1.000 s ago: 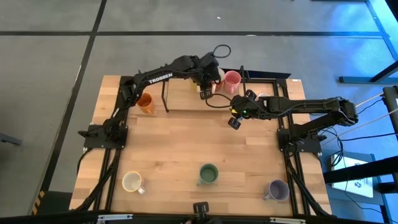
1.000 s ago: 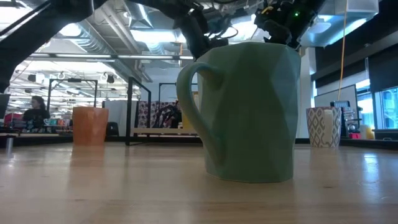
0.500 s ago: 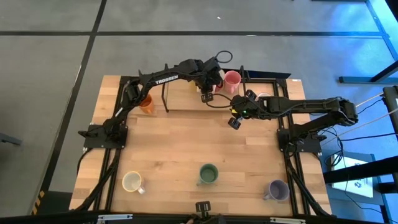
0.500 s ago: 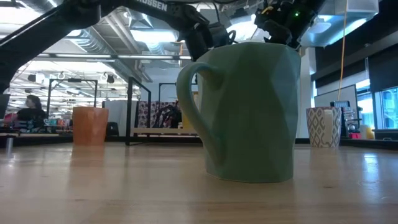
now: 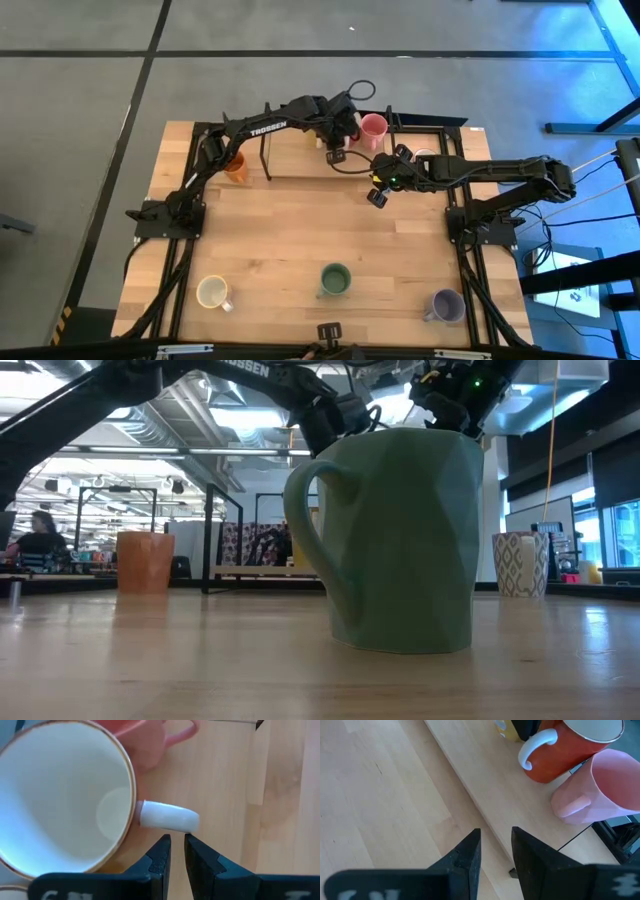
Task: Place coffee mugs
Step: Adjust the red mug on the shelf, then put the orange patterned mug on the shelf
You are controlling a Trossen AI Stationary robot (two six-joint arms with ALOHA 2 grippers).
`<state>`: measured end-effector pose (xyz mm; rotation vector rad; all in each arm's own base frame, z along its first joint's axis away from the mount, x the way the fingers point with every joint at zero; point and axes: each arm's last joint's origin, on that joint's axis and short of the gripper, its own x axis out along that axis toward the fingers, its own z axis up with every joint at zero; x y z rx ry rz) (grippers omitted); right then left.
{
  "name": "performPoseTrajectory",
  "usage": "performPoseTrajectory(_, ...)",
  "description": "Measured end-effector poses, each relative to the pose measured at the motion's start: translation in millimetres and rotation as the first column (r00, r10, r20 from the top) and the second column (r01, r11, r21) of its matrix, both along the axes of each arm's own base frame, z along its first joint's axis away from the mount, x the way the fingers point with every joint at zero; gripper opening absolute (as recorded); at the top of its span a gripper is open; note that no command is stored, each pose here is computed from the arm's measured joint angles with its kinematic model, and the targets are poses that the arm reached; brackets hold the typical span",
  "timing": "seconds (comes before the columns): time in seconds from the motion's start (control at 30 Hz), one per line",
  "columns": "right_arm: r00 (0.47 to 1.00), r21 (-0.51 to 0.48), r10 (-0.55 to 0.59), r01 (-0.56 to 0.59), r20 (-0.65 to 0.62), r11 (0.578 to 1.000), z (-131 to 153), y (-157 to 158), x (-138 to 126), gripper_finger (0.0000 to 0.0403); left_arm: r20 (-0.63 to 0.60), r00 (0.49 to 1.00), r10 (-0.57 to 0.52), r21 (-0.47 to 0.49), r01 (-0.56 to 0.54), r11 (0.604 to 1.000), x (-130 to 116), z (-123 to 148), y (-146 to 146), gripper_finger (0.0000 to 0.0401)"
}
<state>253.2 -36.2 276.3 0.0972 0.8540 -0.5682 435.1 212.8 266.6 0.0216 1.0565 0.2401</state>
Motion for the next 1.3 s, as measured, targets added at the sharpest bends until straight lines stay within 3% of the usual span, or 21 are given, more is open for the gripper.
performPoseTrajectory(0.4,1.000,0.000,0.000,0.000,0.000,1.000,0.0,0.0,0.0,0.0097,0.009,1.000,0.012,-0.003,-0.012,1.000,-0.8,3.4,-1.2,0.0048)
performPoseTrajectory(0.67,1.000,0.000,0.000,0.000,0.006,1.000,1.2,0.0,-0.9,0.0097,0.077,0.997,0.020,0.020,-0.021,1.000,-18.8,47.5,-13.0,0.0048)
performPoseTrajectory(1.07,0.997,0.025,0.016,-0.018,0.072,1.000,13.5,1.9,-9.3,0.0097,0.089,0.995,0.045,0.005,-0.046,0.999,-84.7,131.4,-60.5,0.0048)
performPoseTrajectory(1.3,0.992,0.072,0.058,-0.066,0.112,0.995,18.0,4.0,-10.8,0.0097,0.122,0.988,0.091,-0.031,-0.088,0.996,-128.9,143.4,-93.5,0.0048)
